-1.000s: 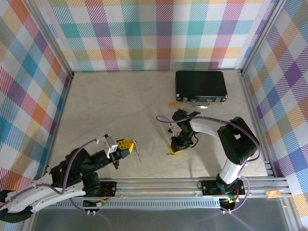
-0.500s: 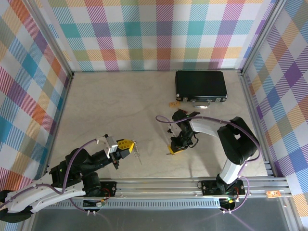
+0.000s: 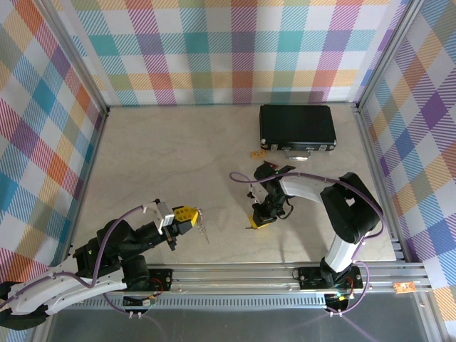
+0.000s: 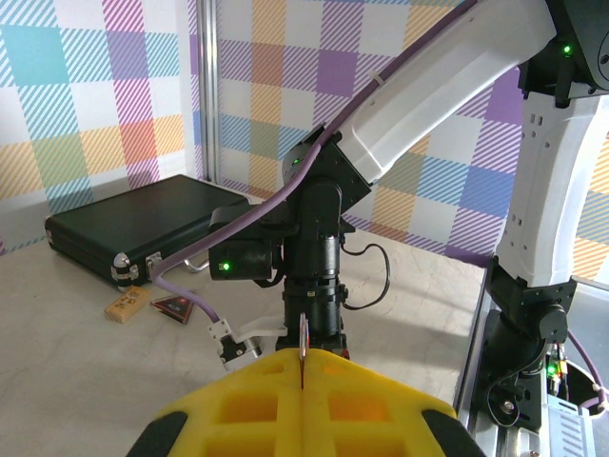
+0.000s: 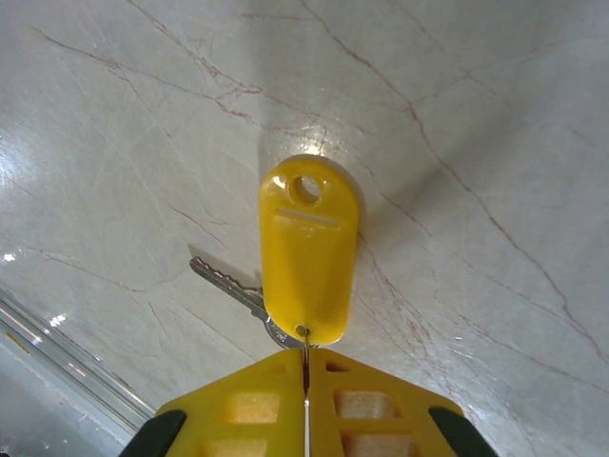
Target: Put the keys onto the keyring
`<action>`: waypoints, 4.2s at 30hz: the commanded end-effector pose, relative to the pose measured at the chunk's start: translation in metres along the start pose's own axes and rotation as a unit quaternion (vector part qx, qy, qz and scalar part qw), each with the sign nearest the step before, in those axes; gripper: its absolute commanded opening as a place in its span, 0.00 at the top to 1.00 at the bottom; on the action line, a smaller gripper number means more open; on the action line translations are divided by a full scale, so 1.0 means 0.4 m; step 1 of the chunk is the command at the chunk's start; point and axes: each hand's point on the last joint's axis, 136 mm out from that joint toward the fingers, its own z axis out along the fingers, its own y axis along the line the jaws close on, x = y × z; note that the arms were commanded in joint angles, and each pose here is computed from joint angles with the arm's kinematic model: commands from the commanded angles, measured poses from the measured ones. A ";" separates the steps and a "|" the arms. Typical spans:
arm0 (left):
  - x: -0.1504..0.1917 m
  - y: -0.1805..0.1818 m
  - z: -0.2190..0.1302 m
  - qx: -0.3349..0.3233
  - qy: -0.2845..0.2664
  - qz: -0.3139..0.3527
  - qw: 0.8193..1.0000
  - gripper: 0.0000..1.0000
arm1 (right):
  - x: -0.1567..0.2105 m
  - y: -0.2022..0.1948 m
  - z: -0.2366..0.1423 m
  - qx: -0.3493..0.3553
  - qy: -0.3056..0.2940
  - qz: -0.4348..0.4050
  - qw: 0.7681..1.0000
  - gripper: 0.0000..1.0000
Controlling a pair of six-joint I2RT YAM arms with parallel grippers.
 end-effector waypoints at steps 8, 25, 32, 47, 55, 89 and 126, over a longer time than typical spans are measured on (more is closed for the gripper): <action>-0.062 -0.013 -0.005 0.012 -0.032 -0.002 0.999 1.00 | -0.018 0.139 -0.133 -0.017 -0.127 -0.133 0.983 1.00; -0.155 -0.170 -0.026 0.186 -0.045 0.038 0.981 1.00 | 0.141 0.604 -0.557 -0.172 -0.433 -0.472 0.748 1.00; -0.145 -0.177 -0.021 0.193 -0.042 0.051 0.979 1.00 | 0.164 0.649 -0.576 -0.181 -0.445 -0.493 0.726 1.00; -0.125 -0.132 0.000 0.141 -0.042 0.060 0.987 1.00 | 0.156 0.674 -0.566 -0.155 -0.470 -0.500 0.711 1.00; -0.115 -0.129 0.012 0.136 -0.032 0.059 0.988 1.00 | 0.164 0.687 -0.576 -0.153 -0.483 -0.505 0.699 1.00; -0.112 -0.119 0.023 0.123 -0.031 0.053 0.991 1.00 | 0.155 0.686 -0.547 -0.138 -0.485 -0.524 0.687 1.00; -0.107 -0.120 0.022 0.124 -0.026 0.051 0.991 1.00 | 0.148 0.685 -0.568 -0.125 -0.509 -0.524 0.671 1.00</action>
